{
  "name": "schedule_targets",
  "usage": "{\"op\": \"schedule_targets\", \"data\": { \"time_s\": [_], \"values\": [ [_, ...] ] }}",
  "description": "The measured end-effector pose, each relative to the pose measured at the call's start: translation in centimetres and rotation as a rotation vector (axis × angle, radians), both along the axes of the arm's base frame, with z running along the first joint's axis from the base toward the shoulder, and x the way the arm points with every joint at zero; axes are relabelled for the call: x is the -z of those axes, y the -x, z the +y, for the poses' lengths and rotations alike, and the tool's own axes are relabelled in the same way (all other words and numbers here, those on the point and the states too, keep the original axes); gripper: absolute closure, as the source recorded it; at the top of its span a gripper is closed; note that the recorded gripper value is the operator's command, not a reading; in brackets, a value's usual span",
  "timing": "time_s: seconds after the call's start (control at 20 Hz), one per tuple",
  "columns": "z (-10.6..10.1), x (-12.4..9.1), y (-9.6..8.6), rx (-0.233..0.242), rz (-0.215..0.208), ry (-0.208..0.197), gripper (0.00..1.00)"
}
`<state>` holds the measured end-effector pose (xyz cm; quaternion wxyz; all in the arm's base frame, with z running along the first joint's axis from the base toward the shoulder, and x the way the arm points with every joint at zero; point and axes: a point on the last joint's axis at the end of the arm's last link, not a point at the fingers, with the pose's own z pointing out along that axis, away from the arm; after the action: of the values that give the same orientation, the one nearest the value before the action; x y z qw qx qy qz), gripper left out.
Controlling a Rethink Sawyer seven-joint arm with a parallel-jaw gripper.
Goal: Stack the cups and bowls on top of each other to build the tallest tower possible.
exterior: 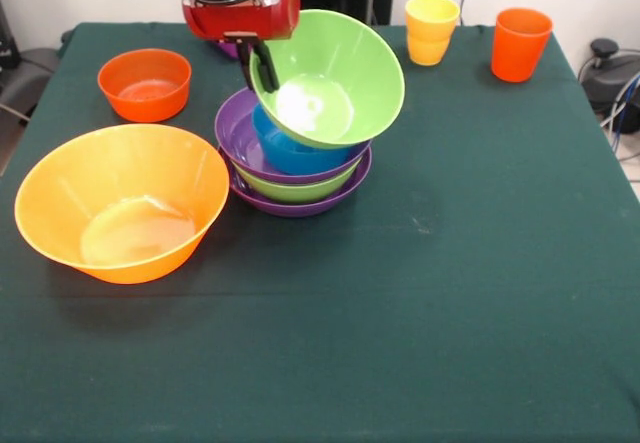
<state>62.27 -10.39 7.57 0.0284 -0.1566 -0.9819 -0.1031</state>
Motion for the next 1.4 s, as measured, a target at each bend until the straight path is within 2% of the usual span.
{"op": "schedule_targets", "data": {
  "time_s": [0.25,0.85,0.9,1.4],
  "values": [
    [-0.2,-0.1,-0.7,0.004,-0.013,0.002,1.00],
    [0.0,-0.4,-1.1,-0.003,-0.026,-0.004,1.00],
    [0.1,-0.6,-1.2,-0.004,-0.032,-0.009,0.00],
    [-0.3,-1.0,-1.5,0.000,-0.046,-0.017,0.00]
  ]
}}
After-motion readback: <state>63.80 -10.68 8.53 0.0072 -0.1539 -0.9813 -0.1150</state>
